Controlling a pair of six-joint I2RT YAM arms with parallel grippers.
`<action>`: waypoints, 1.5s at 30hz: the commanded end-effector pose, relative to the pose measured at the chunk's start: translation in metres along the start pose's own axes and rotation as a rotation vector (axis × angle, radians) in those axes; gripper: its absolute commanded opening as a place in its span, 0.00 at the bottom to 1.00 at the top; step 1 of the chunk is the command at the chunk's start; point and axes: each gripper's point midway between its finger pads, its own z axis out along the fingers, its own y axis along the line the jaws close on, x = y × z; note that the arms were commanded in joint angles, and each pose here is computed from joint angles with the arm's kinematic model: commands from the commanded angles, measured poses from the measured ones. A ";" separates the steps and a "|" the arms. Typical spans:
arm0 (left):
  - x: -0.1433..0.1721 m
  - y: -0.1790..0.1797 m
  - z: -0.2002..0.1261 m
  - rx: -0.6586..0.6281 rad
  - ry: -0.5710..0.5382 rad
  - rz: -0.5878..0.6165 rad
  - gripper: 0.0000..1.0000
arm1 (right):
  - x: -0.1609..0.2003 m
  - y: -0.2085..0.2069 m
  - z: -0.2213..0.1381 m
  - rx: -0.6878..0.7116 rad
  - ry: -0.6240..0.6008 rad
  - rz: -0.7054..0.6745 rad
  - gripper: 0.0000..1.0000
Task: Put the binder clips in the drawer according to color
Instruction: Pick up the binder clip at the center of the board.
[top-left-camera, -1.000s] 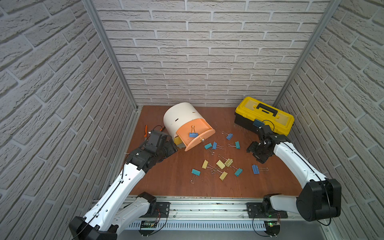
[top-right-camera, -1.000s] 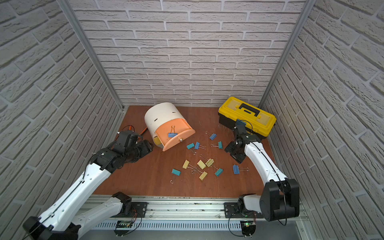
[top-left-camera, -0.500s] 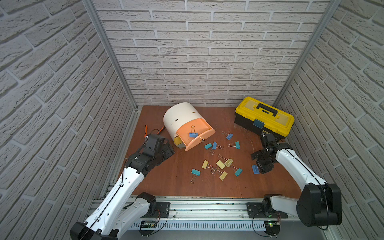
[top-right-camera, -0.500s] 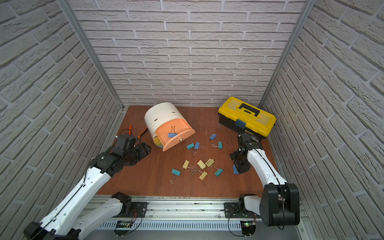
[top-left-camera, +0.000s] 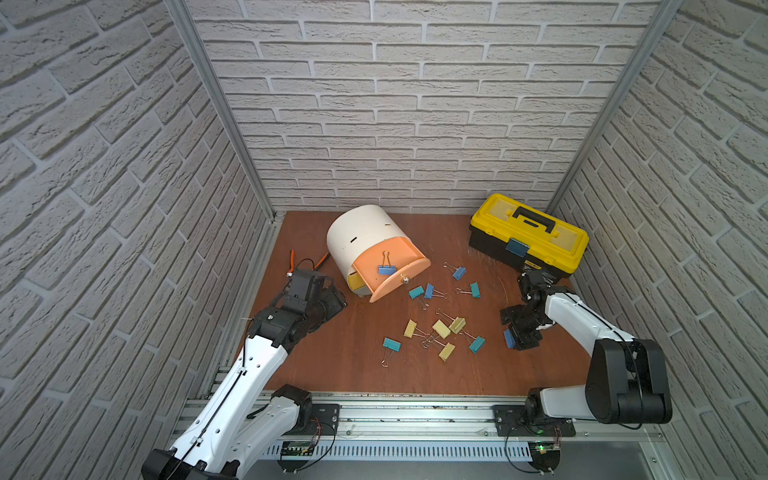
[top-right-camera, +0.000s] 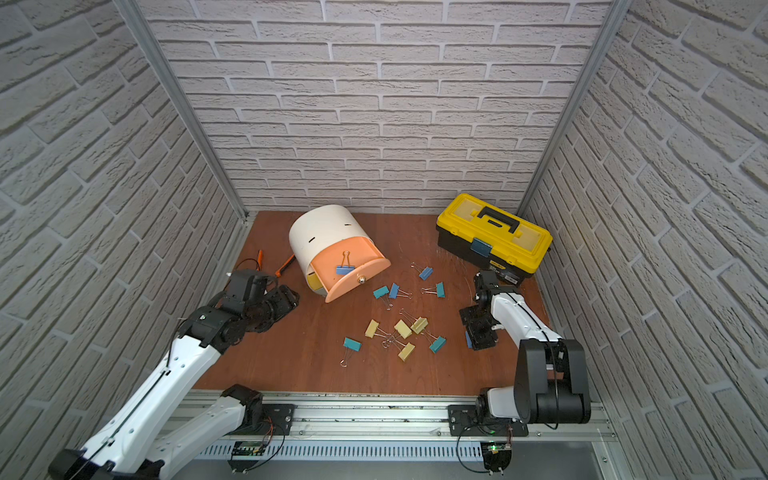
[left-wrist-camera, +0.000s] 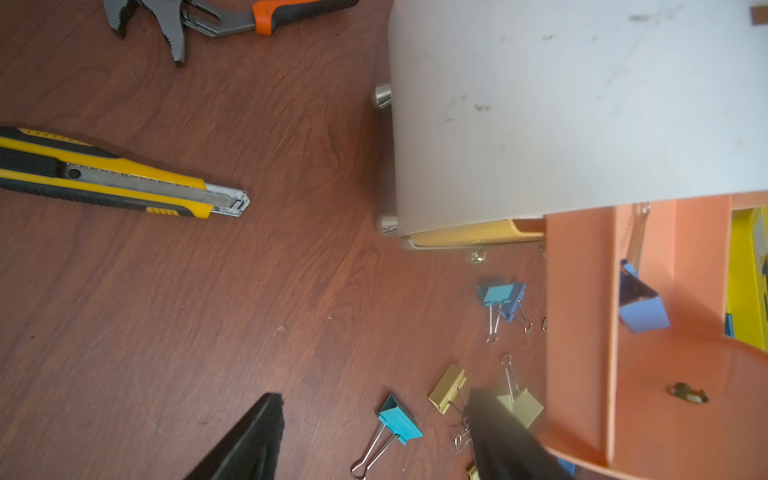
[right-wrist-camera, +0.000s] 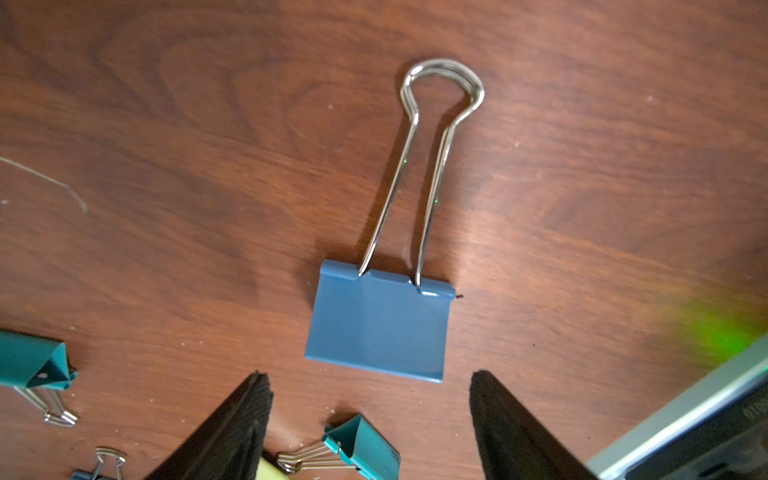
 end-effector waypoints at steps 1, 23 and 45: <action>-0.006 -0.004 0.001 0.014 -0.013 0.001 0.75 | -0.002 -0.006 0.006 0.015 0.006 0.051 0.80; -0.017 -0.007 -0.001 0.010 -0.019 0.009 0.75 | -0.012 -0.003 0.025 0.010 0.013 0.122 0.71; -0.034 -0.028 -0.015 0.044 -0.052 0.035 0.75 | -0.003 0.098 -0.063 -0.325 0.074 -0.173 0.41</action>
